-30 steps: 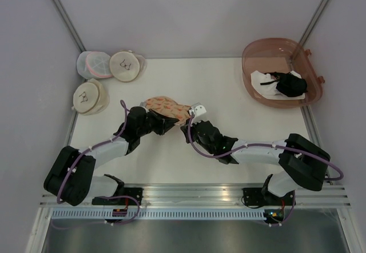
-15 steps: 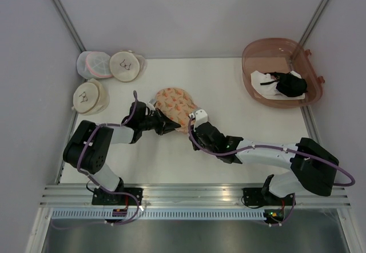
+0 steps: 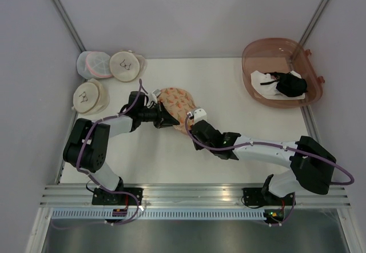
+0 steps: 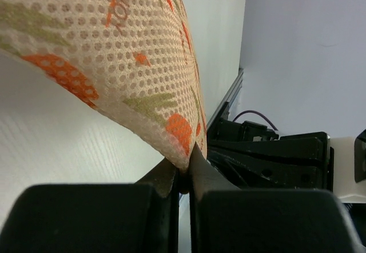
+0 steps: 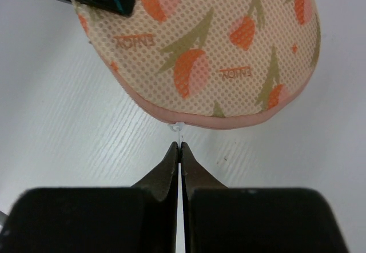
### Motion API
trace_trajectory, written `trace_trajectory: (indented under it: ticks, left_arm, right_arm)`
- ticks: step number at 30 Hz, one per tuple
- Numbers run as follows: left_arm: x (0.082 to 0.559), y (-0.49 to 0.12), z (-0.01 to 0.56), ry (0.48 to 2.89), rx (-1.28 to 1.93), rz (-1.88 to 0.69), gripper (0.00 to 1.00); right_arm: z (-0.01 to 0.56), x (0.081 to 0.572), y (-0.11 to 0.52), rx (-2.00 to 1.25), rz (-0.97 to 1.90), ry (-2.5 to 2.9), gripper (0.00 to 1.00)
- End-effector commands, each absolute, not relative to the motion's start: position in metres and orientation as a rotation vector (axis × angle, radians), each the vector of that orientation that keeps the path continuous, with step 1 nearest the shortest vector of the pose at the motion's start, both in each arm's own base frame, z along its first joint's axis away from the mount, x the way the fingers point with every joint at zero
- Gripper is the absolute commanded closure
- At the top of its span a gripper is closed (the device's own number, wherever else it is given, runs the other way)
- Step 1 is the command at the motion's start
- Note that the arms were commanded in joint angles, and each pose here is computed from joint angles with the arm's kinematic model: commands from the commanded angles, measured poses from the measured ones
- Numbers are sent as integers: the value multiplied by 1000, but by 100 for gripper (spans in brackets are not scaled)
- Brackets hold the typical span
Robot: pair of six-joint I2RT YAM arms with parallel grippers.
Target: Unzip the laundry bag and remove the bra
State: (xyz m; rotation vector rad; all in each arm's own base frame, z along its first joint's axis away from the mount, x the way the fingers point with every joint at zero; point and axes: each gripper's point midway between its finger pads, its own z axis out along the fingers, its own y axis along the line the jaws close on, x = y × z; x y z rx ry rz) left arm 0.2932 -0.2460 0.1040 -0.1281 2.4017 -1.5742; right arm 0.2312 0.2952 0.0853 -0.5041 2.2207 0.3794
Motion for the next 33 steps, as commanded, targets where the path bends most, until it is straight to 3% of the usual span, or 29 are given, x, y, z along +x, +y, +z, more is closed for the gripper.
trace_trajectory:
  ticks: [1, 14, 22, 24, 25, 26, 28, 33]
  left_arm:
    - [296, -239, 114, 2380, 40, -1532, 98]
    - [281, -247, 112, 2410, 194, -1629, 98]
    - [270, -265, 107, 2462, 372, -1605, 98]
    - [273, -266, 106, 2466, 388, -1600, 86]
    - [276, -265, 102, 2480, 376, -1580, 76]
    - [281, -265, 102, 2481, 368, -1555, 51]
    - [291, -262, 95, 2505, 323, -1454, 39]
    - [308, -234, 91, 2566, 126, -1109, 31]
  right_arm:
    - [79, 239, 276, -469, 212, 2260, 99]
    - [54, 283, 207, -240, -146, 2356, 100]
    - [61, 308, 205, -213, -170, 2332, 100]
    - [63, 307, 207, -221, -154, 2329, 99]
    - [62, 306, 206, -225, -152, 2328, 100]
    - [64, 305, 207, -225, -141, 2326, 100]
    - [66, 304, 206, -226, -135, 2324, 99]
    - [73, 299, 206, -224, -89, 2314, 99]
